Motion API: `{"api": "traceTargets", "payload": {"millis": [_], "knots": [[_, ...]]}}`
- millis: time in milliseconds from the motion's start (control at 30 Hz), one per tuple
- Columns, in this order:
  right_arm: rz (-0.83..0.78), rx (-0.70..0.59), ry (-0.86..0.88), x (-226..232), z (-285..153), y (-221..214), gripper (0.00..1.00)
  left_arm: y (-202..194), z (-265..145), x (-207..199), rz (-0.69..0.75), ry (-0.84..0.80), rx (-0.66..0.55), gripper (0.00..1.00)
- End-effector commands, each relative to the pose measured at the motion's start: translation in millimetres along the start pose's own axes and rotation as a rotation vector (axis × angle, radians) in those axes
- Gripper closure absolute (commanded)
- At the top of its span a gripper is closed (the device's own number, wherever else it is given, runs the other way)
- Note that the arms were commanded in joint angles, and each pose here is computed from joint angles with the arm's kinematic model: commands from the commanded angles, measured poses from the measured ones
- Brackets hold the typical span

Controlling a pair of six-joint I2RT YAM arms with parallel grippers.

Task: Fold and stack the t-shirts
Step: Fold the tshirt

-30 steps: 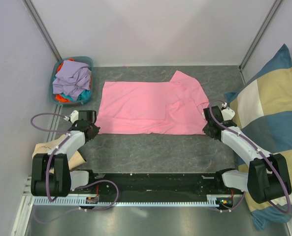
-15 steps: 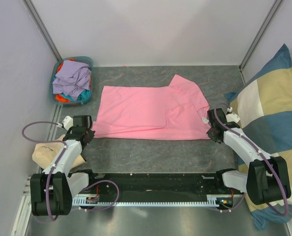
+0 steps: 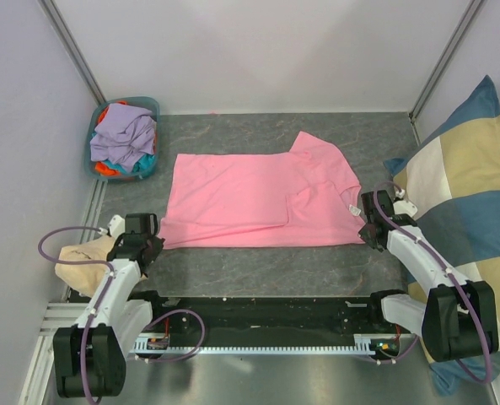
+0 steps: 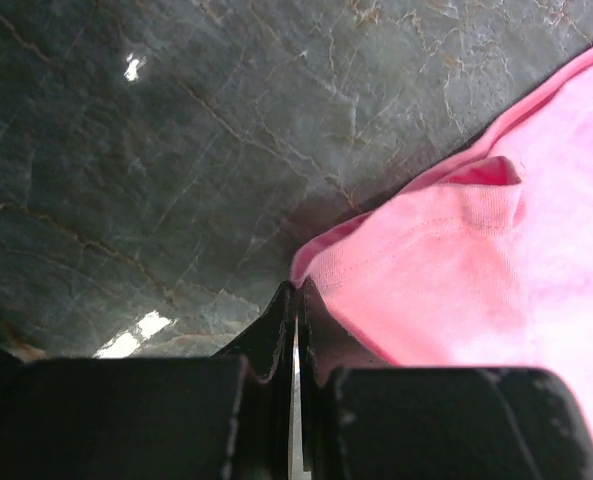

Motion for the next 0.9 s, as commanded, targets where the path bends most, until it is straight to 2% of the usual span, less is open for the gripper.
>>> {"api": "traceTargets", "payload": {"millis": [0,600,700,733,833,867], "knots": [[0.003,-0.005,-0.019,-9,-1,-1,1.00,2,-6,7,-0.059,0.025,-0.044,0.98],[0.030,-0.025,-0.018,-14,-10,2,1.00,-2,-15,12,-0.077,0.017,-0.041,0.98],[0.030,-0.033,-0.021,-15,-11,2,1.00,-2,-15,13,-0.084,0.024,-0.040,0.95],[0.032,-0.037,-0.019,-15,-12,3,0.91,-2,-16,13,-0.086,0.027,-0.039,0.91],[0.041,-0.048,-0.006,-12,-15,7,0.75,1,-18,11,-0.095,0.026,-0.048,0.50],[0.047,-0.054,-0.002,-10,-16,9,0.57,5,-19,9,-0.098,0.017,-0.058,0.30]]}}
Point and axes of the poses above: each gripper's point midway between its finger pads, its own z axis out along the fingers, its own x axis along the line the jaws close on, y = z × x, the point moved 10 cm from there along -z, back along the fingers, and after that the axes turned 9 degrees about z, right-handed, at the moved point
